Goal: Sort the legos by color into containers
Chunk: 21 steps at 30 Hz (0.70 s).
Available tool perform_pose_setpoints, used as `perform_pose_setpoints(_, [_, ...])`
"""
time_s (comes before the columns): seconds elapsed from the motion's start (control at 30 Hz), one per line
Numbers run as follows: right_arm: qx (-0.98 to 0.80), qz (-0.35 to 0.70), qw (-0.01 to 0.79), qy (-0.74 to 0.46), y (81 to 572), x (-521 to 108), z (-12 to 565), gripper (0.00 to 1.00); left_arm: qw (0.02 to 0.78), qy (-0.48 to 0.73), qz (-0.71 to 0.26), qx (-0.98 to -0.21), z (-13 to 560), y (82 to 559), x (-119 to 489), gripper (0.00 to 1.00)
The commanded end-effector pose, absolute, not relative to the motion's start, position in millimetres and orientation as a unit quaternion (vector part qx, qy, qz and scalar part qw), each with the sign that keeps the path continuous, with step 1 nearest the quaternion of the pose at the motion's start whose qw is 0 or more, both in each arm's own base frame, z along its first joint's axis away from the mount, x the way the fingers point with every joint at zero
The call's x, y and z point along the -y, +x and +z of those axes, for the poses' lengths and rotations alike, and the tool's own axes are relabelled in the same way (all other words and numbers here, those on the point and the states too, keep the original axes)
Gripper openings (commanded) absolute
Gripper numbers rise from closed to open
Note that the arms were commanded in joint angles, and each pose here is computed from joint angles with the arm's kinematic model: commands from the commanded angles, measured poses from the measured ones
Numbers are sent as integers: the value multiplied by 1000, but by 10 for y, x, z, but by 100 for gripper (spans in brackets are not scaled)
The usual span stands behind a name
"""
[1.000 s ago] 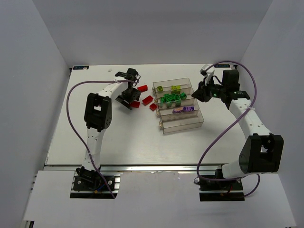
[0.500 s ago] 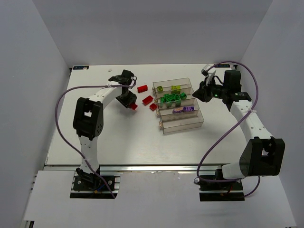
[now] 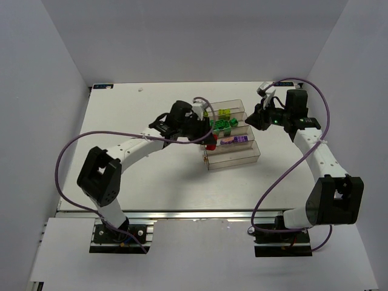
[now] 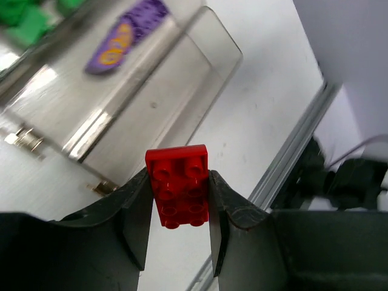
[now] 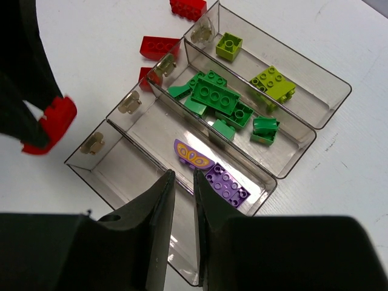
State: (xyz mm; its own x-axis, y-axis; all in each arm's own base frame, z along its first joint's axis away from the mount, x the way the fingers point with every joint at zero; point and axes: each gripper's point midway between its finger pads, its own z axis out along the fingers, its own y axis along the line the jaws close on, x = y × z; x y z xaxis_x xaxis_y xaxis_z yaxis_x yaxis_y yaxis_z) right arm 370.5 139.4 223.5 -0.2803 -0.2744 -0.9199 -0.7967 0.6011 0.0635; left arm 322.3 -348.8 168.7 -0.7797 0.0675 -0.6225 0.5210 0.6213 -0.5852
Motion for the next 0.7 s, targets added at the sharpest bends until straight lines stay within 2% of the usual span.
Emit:
perform_pose_setpoints(0.0, [-737, 269, 503, -362, 3687, -1403, 2395, 24, 342, 314, -413, -783, 1878, 3213, 3733, 0])
perform_pose_setpoints(0.27, [-737, 256, 509, -363, 3609, -1363, 2412, 24, 364, 417, -380, -741, 1665, 3236, 4111, 0])
perform_pose_setpoints(0.37, [-738, 252, 510, -364, 3585, -1351, 2405, 25, 362, 443, -367, -733, 1495, 3211, 4207, 5])
perform_pose_setpoints(0.5, [-739, 251, 508, -364, 3557, -1337, 2387, 27, 358, 446, -346, -744, 1343, 3227, 4265, 22])
perform_pose_setpoints(0.53, [-738, 250, 509, -365, 3548, -1336, 2393, 29, 362, 449, -337, -745, 1321, 3214, 4286, 31])
perform_pose_setpoints(0.6, [-740, 252, 506, -366, 3533, -1338, 2361, 32, 370, 448, -326, -746, 1325, 3217, 4290, 40])
perform_pose_setpoints(0.63, [-740, 251, 506, -366, 3532, -1329, 2361, 35, 377, 445, -320, -746, 1338, 3238, 4290, 50])
perform_pose_setpoints(0.67, [-739, 252, 506, -366, 3529, -1330, 2356, 37, 381, 444, -318, -746, 1353, 3253, 4286, 53])
